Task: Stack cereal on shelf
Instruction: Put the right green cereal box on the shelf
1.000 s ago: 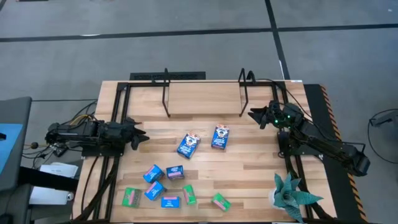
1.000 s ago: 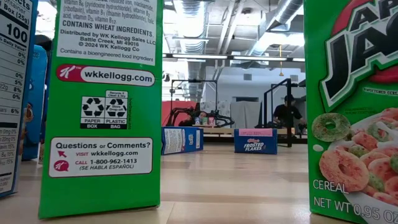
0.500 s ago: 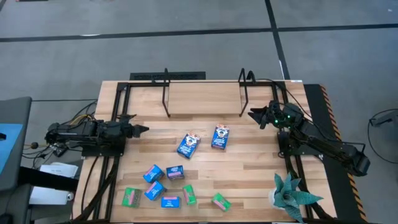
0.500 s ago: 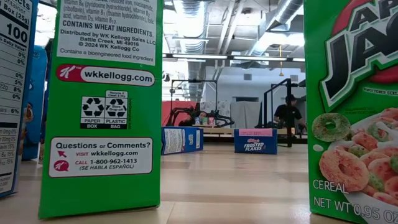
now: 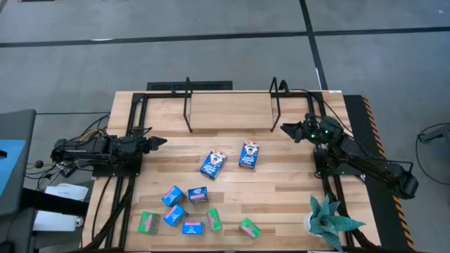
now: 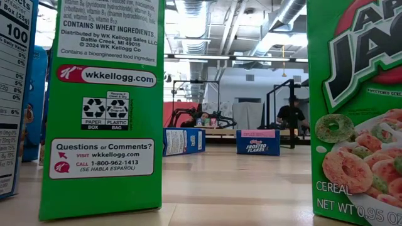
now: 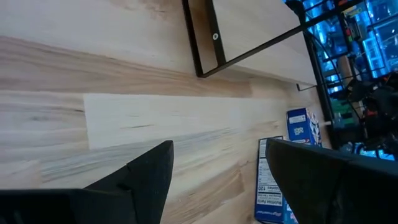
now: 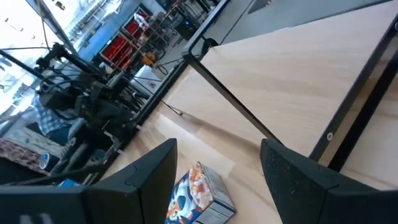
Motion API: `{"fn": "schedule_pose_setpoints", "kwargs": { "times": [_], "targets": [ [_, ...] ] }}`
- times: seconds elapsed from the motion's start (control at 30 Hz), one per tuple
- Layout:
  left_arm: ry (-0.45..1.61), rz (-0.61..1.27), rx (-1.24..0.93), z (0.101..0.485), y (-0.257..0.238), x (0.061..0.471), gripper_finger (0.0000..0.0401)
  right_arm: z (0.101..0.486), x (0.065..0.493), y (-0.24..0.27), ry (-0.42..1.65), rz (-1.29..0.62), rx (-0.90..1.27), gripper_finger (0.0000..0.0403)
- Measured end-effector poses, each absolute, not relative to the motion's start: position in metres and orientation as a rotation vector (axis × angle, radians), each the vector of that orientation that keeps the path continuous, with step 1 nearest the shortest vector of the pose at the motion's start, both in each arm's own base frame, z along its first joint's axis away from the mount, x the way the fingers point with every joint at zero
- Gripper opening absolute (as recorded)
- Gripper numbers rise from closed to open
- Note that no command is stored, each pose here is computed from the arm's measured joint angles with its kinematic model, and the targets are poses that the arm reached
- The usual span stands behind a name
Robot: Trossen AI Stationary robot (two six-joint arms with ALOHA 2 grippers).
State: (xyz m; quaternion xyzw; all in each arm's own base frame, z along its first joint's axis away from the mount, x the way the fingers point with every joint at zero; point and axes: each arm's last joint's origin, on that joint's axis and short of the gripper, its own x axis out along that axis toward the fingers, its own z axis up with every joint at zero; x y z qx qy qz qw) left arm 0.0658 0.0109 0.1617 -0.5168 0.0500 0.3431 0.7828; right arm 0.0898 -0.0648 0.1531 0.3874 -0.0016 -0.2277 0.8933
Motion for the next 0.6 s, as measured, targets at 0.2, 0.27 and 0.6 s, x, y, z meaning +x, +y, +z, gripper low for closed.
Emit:
{"fn": "schedule_pose_setpoints", "kwargs": {
  "times": [0.2,0.27,0.6],
  "targets": [
    [0.113,0.741,-1.101,0.161,0.011,0.066,0.0245,0.154,0.09,-0.064,-0.037,-0.464,0.929,0.0256],
    [0.112,0.736,-1.118,0.161,0.011,0.066,0.0245,0.154,0.091,-0.063,-0.037,-0.434,0.976,0.0256],
    [-0.022,0.384,-1.07,0.19,0.005,0.08,0.0245,0.153,0.093,-0.057,0.066,-0.232,0.995,0.0256]
  ]
}}
